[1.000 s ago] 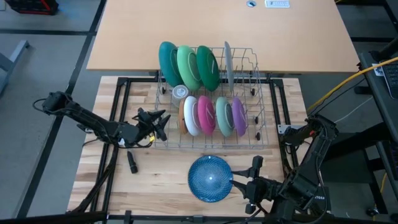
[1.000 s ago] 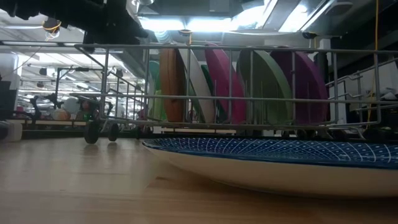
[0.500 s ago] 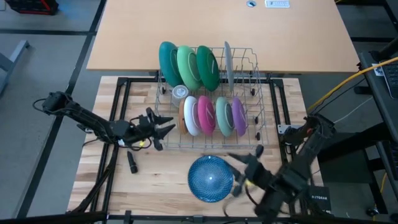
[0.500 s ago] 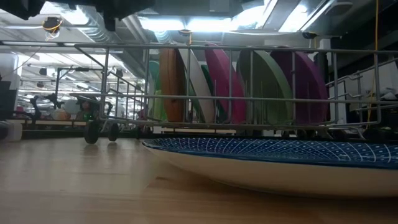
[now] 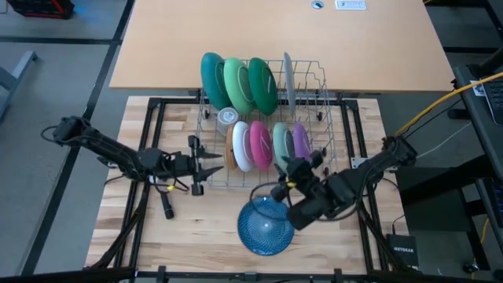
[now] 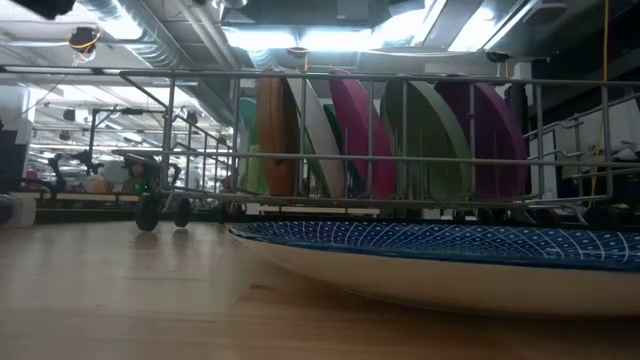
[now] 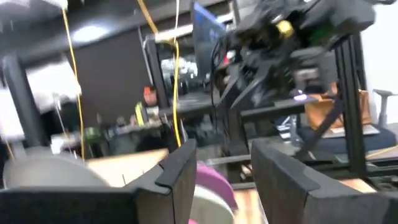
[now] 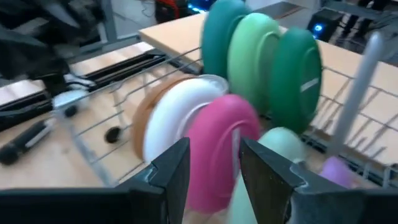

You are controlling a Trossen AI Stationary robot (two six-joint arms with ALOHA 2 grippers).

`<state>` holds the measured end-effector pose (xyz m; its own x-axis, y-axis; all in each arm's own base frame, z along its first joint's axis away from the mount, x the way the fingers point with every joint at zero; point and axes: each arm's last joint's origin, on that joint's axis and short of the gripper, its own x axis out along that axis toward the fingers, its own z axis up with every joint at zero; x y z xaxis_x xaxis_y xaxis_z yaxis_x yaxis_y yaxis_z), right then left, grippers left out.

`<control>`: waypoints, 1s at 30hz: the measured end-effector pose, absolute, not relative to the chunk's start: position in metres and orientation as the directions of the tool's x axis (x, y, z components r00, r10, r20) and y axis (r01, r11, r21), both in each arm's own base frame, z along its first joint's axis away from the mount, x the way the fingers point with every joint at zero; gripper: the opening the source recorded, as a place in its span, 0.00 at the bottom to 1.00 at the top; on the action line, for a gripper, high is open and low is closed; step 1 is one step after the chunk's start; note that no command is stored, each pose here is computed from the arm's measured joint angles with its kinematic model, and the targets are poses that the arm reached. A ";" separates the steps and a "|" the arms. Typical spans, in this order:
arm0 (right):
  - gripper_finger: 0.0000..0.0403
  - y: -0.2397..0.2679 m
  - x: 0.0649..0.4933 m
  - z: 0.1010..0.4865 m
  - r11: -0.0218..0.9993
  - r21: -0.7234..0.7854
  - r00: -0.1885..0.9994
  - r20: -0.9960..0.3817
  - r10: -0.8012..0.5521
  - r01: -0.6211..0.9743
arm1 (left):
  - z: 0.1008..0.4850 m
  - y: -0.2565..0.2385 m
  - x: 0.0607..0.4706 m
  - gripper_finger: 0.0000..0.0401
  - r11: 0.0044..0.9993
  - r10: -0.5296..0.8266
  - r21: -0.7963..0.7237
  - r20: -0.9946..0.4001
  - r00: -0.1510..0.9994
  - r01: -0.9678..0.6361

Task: Sort dishes
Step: Adjust the plates in the dish rack

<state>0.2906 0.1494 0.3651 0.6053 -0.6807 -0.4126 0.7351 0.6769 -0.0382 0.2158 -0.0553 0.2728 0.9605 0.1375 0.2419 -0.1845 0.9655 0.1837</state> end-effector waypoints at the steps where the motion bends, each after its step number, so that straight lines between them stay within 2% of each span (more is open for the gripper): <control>1: 0.36 0.147 0.288 0.368 0.675 -0.040 0.603 -0.413 -0.682 0.737 | 0.278 -0.054 0.218 0.35 0.957 0.129 0.220 0.256 0.958 -0.187; 7: 0.36 0.126 0.262 0.397 0.648 -0.006 0.608 -0.342 -0.717 0.761 | 0.305 -0.043 0.251 0.35 0.890 0.132 0.392 0.262 0.956 -0.230; 11: 0.36 0.112 0.239 0.417 0.633 0.018 0.609 -0.293 -0.737 0.774 | 0.319 -0.035 0.293 0.35 0.826 0.105 0.528 0.196 0.975 -0.195; 16: 0.36 0.096 0.212 0.430 0.632 -0.018 0.600 -0.296 -0.744 0.775 | 0.331 -0.020 0.354 0.35 0.713 0.141 0.687 0.052 0.989 -0.138; 19: 0.36 0.088 0.199 0.435 0.631 -0.059 0.589 -0.300 -0.750 0.774 | 0.331 -0.013 0.390 0.35 0.645 0.155 0.762 -0.060 0.986 -0.055; 23: 0.36 0.081 0.188 0.441 0.632 -0.039 0.594 -0.301 -0.746 0.774 | 0.322 -0.007 0.430 0.35 0.564 0.173 0.825 -0.170 0.970 0.044; 30: 0.36 0.085 0.191 0.436 0.672 -0.026 0.605 -0.411 -0.682 0.740 | 0.294 -0.003 0.457 0.35 0.382 0.237 0.901 -0.311 0.920 0.206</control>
<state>0.1906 0.0846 0.4360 0.6050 -0.6821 -0.4107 0.7401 0.6720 -0.0256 0.4573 -0.0034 0.2942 0.9202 0.2374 -0.3113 0.2062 0.3819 0.9009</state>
